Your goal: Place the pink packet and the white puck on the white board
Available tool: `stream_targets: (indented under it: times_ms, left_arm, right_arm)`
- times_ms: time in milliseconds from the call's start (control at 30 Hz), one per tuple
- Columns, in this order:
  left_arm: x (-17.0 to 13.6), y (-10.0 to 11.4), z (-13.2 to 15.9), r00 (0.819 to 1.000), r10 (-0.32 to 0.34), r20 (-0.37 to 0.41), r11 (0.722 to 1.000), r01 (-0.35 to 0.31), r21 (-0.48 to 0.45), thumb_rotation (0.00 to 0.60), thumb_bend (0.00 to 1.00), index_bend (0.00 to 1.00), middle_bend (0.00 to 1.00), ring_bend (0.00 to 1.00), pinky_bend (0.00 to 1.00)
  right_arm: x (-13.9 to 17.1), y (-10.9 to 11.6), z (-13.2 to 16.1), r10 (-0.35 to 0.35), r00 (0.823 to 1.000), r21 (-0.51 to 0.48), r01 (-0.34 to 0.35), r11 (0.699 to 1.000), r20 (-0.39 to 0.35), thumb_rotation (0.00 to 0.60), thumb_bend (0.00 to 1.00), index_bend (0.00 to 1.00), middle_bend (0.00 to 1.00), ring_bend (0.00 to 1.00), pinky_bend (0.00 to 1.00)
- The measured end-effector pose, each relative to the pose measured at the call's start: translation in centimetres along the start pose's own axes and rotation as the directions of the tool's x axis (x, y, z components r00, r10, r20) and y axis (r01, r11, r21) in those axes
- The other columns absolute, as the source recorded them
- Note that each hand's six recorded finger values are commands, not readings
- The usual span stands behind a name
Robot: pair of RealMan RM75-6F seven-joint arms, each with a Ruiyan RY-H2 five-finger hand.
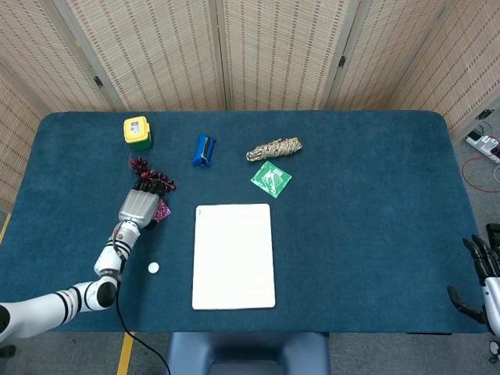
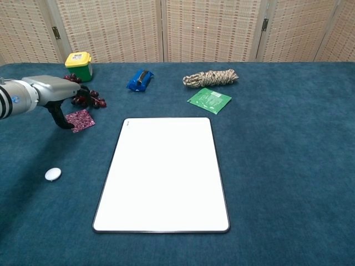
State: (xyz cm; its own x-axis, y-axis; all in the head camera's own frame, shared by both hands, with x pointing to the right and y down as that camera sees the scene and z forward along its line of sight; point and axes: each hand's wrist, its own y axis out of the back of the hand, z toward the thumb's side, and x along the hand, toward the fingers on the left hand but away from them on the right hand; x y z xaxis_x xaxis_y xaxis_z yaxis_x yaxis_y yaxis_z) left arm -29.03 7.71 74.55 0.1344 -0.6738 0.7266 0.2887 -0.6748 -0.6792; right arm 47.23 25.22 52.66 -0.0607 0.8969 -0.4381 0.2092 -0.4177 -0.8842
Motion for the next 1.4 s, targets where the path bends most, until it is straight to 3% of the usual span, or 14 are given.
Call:
stream_targets:
  times_ms: [333,633,1400]
  left_arm:
    - [0.1,-0.6,-0.2,0.992,0.036,0.119,0.992,-0.050,0.114,0.600,0.36,0.25,0.09,0.07,0.00]
    - [0.6,-0.9,-0.1,0.980,0.043,0.195,0.985,-0.075,0.156,0.600,0.36,0.27,0.09,0.07,0.00]
    - [1.6,-2.3,-2.2,0.982,0.009,0.190,0.987,-0.039,0.156,0.600,0.36,0.29,0.10,0.08,0.00]
  right_arm:
    - [0.3,-0.1,0.1,0.001,1.000,0.006,-0.001,1.000,0.007,0.600,0.36,0.03,0.06,0.10,0.04]
    - [0.6,0.1,0.3,-0.007,1.000,0.013,0.006,1.000,0.019,0.600,0.37,0.03,0.06,0.10,0.04]
    - [0.2,0.2,1.5,0.001,1.000,0.028,-0.001,1.000,0.018,0.600,0.36,0.03,0.06,0.10,0.04]
